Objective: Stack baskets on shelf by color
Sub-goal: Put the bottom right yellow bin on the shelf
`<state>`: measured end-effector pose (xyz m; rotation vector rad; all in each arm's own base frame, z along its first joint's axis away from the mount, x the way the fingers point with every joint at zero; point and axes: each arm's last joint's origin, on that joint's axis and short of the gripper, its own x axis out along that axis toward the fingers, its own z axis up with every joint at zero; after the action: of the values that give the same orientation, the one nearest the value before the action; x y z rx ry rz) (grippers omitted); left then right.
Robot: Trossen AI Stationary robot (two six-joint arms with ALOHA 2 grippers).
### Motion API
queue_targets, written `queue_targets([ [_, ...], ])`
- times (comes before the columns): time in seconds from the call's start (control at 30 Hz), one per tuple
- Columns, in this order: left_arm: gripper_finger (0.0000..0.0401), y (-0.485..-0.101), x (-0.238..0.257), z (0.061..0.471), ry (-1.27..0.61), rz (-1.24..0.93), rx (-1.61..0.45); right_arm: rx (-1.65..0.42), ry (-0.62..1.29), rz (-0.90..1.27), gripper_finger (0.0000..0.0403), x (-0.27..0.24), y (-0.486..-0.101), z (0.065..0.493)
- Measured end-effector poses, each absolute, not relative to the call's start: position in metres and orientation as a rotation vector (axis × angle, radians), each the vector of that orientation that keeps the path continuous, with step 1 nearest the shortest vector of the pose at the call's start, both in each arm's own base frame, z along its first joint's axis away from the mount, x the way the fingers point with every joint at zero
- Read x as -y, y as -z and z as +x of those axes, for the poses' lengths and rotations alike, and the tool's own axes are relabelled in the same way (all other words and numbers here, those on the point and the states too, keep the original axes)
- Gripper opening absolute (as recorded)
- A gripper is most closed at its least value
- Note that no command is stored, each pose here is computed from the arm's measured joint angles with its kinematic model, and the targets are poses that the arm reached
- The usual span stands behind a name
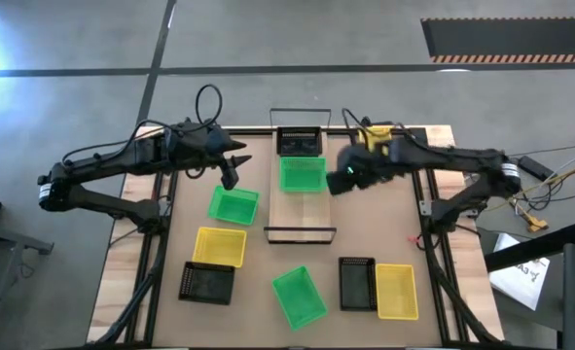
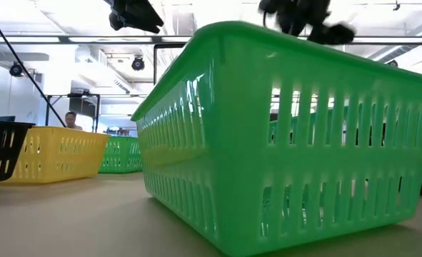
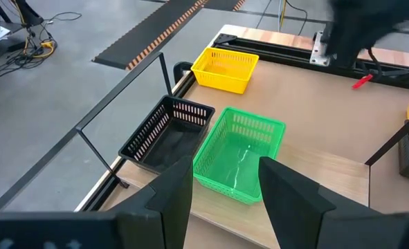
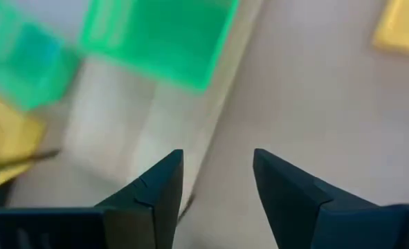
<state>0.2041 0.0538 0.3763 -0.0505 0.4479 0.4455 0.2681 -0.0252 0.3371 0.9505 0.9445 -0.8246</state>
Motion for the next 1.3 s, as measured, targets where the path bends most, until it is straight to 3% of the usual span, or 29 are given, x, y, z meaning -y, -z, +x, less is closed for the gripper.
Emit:
queue_targets([
  [0.17, 0.0151, -0.376, -0.054, 0.204, -0.446, -0.051, -0.447, -0.995, 0.645, 0.888, 0.0158, -0.037, -0.343, 0.256],
  [0.33, 0.0151, -0.376, -0.054, 0.204, -0.445, -0.05, -0.446, -1.132, 0.425, 0.66, 0.015, -0.1, -0.33, 0.252],
  [0.47, 0.0151, -0.376, -0.054, 0.204, -0.442, -0.051, -0.448, -1.205, 0.4, 0.625, 0.015, -0.132, -0.311, 0.255],
  [0.8, 0.0151, -0.375, -0.054, 0.207, -0.433, -0.053, -0.457, -1.151, 0.037, 0.654, 0.0221, -0.197, -0.284, 0.289],
  [1.03, 0.0151, -0.374, -0.052, 0.208, -0.395, -0.16, -0.445, -1.193, 0.15, 0.772, 0.0254, -0.221, -0.26, 0.295],
  [1.3, 0.0151, -0.375, -0.047, 0.199, -0.41, -0.318, -0.446, -1.129, 0.223, 0.859, 0.0247, -0.257, -0.249, 0.279],
])
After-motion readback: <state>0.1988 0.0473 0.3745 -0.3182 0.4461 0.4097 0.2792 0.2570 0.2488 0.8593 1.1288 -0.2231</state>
